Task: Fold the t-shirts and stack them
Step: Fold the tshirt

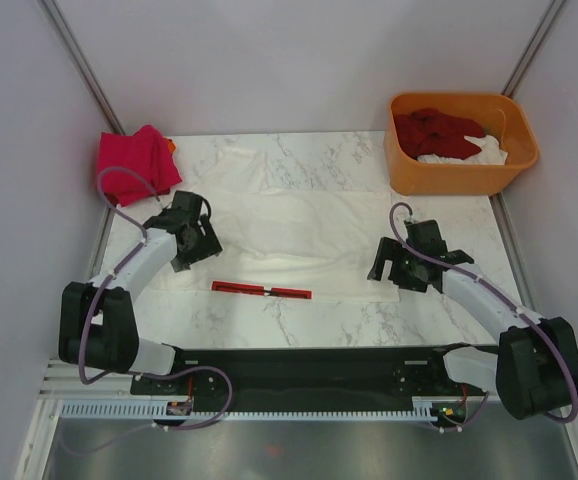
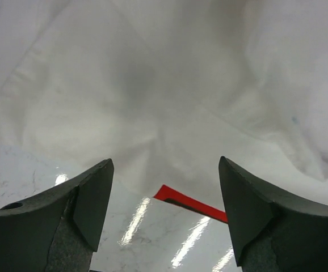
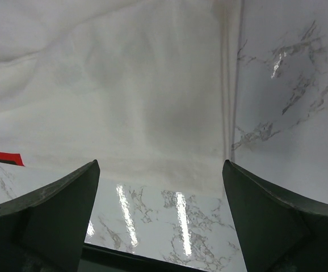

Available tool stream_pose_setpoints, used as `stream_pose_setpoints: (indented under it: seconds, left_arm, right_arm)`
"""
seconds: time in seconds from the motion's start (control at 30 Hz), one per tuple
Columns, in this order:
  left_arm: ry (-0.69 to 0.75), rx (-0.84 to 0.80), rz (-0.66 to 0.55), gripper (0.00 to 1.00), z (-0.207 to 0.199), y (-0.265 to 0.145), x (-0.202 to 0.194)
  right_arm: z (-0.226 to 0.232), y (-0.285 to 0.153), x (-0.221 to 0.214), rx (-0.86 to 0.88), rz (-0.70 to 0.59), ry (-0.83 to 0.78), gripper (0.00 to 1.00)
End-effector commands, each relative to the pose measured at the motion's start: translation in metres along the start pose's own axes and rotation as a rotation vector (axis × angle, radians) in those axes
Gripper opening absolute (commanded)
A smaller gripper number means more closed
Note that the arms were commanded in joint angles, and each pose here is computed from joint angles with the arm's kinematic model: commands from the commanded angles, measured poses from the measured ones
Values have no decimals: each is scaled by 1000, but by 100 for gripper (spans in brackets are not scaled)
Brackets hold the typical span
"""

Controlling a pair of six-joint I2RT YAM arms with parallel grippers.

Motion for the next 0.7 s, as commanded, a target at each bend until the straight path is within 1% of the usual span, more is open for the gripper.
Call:
stream_pose_setpoints:
  seconds: [0.0,0.03,0.07,0.17,0.2,0.27,0.3,0.33,0.4,0.47,0.53,0.6,0.63,0.67]
  left_arm:
    - [-91,101,62,82,35,14,-23]
    - [-100,108,67,84,38,16,-25]
    - [-123,115,68,90,40,17,-27]
    - [-197,146,92,98,52,24,-36]
    - [-207,172,116,100,60,30,-45]
    - [-255,189,114,100,70,40,-46]
    - [-271,201,136,100,77,46,-54]
    - [-290,196,142,99,78,49,-54]
    - [-316,163,132,93,75,51,-48]
    - [-307,99,72,87,66,38,-33]
    - [-277,9,-48,84,53,14,-9]
    - [-247,-38,-134,78,39,-1,13]
    - [-229,-43,-146,75,35,-3,19]
    - [-215,-31,-120,72,31,3,19]
  right_arm:
    - [-1,11,1,-7,-8,-5,98]
    - [-3,12,-2,-16,1,-3,98]
    - [-5,14,-4,-26,9,6,98]
    - [-8,16,-6,-56,5,20,97]
    - [-13,17,-6,-84,-1,31,97]
    - [-17,19,-10,-112,4,73,98]
    - [-20,21,-15,-121,12,89,98]
    - [-18,21,-17,-106,22,98,97]
    - [-10,16,-12,-69,-3,100,92]
    - [-1,2,5,-50,-91,65,91]
    - [2,-12,23,-72,-156,19,91]
    - [6,-22,37,-74,-192,1,91]
    - [8,-23,40,-73,-194,-10,91]
    - [11,-21,40,-63,-181,-13,90]
Point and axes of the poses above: each gripper's point midway between its finger pads, its own y axis out along the fingers, its own z axis along the line the jaws close on, x = y × z, the point moved 3 cm from there along -y, back along the fingers, and after that the axes turned 5 degrees about -y, right-handed, at the moved point
